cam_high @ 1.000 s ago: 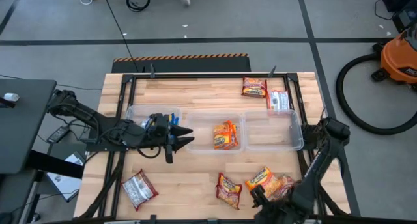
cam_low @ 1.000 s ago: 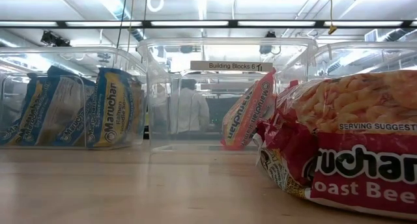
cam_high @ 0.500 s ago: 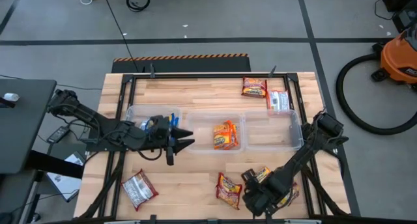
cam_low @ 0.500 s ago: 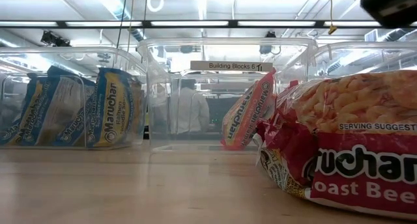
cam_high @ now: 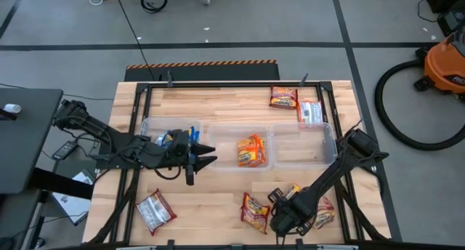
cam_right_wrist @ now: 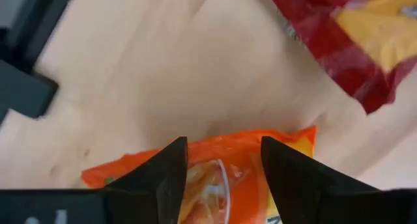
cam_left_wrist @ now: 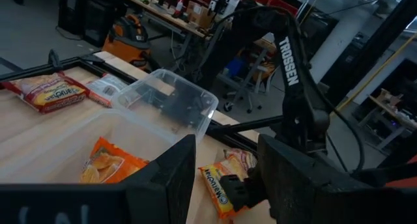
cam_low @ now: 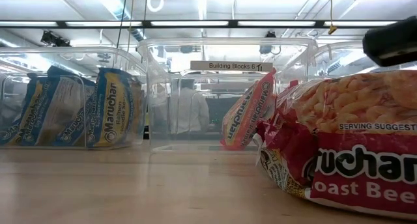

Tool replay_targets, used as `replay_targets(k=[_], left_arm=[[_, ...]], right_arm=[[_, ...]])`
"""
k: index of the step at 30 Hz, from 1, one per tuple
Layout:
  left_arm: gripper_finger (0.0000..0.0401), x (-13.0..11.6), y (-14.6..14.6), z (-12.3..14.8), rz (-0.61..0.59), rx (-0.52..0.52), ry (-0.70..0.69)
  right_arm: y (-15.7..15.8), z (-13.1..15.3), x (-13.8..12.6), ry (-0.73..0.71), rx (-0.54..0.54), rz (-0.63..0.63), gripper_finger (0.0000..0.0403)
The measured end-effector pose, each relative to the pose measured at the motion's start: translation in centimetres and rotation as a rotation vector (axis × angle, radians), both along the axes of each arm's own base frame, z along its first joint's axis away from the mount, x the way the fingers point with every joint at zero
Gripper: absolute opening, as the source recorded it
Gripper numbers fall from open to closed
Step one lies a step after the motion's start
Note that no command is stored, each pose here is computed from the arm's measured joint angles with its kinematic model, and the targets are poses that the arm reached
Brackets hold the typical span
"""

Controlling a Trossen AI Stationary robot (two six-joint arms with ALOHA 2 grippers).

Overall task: Sort Maruchan noodles
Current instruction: Put the orange noodle pack into the middle transparent bin

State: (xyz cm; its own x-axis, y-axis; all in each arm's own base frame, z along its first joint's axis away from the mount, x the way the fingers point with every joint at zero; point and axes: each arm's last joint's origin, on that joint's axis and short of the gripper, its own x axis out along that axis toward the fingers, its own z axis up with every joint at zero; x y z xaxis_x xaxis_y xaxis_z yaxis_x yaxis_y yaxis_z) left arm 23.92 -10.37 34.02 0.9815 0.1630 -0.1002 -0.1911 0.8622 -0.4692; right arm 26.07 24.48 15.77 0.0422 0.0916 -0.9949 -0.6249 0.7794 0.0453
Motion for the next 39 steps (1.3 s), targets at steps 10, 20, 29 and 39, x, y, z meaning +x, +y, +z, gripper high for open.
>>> replay_targets(k=[10,20,29,39], left_arm=[[0.0172,0.0,0.1,-0.1,0.014,0.005,0.006],[0.0172,0.0,0.1,-0.1,0.025,0.009,0.009],[0.0172,0.0,0.2,-0.1,0.028,0.013,0.015],[0.0172,0.0,0.2,-0.1,0.028,0.013,0.015]], right_arm=[[0.3,-3.0,0.3,0.069,-0.061,0.057,0.0154],[0.0,-2.3,0.3,0.023,-0.082,0.101,0.0051],[-0.3,2.8,0.5,-0.116,-0.151,0.026,0.0007],[-2.0,10.5,-1.0,-0.348,-0.022,-0.160,0.0008]])
